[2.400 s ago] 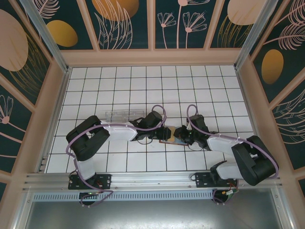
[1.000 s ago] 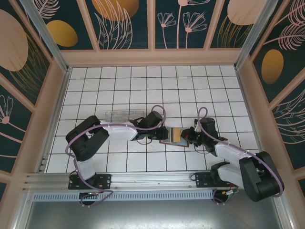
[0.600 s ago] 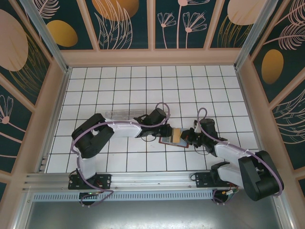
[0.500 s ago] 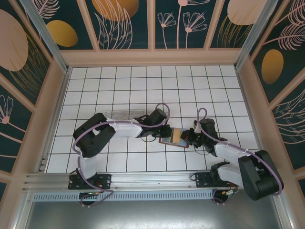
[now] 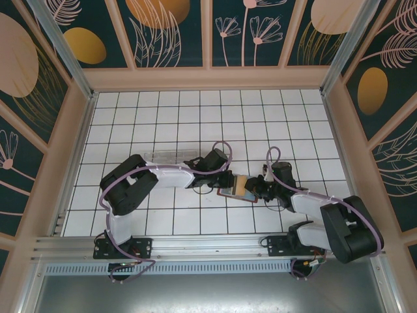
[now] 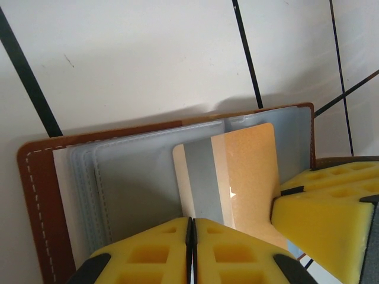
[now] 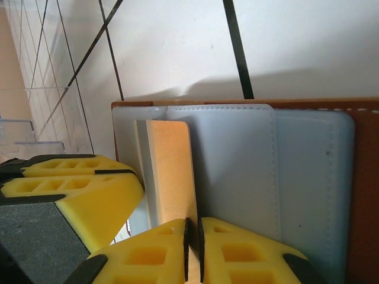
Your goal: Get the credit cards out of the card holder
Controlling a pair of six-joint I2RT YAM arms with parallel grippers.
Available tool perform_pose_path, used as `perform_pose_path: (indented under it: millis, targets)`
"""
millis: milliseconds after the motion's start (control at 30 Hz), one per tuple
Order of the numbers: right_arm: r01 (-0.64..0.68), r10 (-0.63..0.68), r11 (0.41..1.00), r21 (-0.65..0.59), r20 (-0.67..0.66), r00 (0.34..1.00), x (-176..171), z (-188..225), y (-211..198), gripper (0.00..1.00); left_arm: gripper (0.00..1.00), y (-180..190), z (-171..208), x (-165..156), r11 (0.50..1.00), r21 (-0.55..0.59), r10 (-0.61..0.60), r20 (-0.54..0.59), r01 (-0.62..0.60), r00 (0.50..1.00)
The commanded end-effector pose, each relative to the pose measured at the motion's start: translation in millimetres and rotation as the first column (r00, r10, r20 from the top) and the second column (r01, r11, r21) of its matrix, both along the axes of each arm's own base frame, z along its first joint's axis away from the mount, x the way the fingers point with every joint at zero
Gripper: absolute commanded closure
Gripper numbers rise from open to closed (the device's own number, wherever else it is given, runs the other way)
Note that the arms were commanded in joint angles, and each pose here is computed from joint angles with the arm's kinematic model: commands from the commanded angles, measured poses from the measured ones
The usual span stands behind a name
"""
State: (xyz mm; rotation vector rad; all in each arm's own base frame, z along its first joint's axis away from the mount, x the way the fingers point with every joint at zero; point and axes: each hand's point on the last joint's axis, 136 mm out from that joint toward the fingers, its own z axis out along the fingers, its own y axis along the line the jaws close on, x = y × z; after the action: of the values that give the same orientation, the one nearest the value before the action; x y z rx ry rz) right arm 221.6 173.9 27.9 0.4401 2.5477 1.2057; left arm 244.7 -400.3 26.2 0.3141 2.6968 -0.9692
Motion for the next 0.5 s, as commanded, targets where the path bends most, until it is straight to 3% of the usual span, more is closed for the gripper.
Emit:
perform_pose_path:
  millis: [0, 133, 467]
  targets:
    - [-0.028, 0.027, 0.999, 0.023, 0.031, 0.999, 4, 7, 7, 0.87, 0.87, 13, -22, -13, 0.999, 0.053, -0.002, -0.064, 0.005, 0.998]
    - [-0.022, 0.022, 1.000, 0.015, 0.031, 0.999, 3, 7, 6, 1.00, 0.87, 12, -21, -13, 0.999, 0.050, -0.003, -0.063, 0.006, 0.998]
    - [0.080, -0.076, 0.995, -0.053, 0.075, 0.994, -3, 19, -27, 1.00, 0.87, 14, -11, -5, 0.998, 0.052, 0.021, -0.025, -0.020, 0.999]
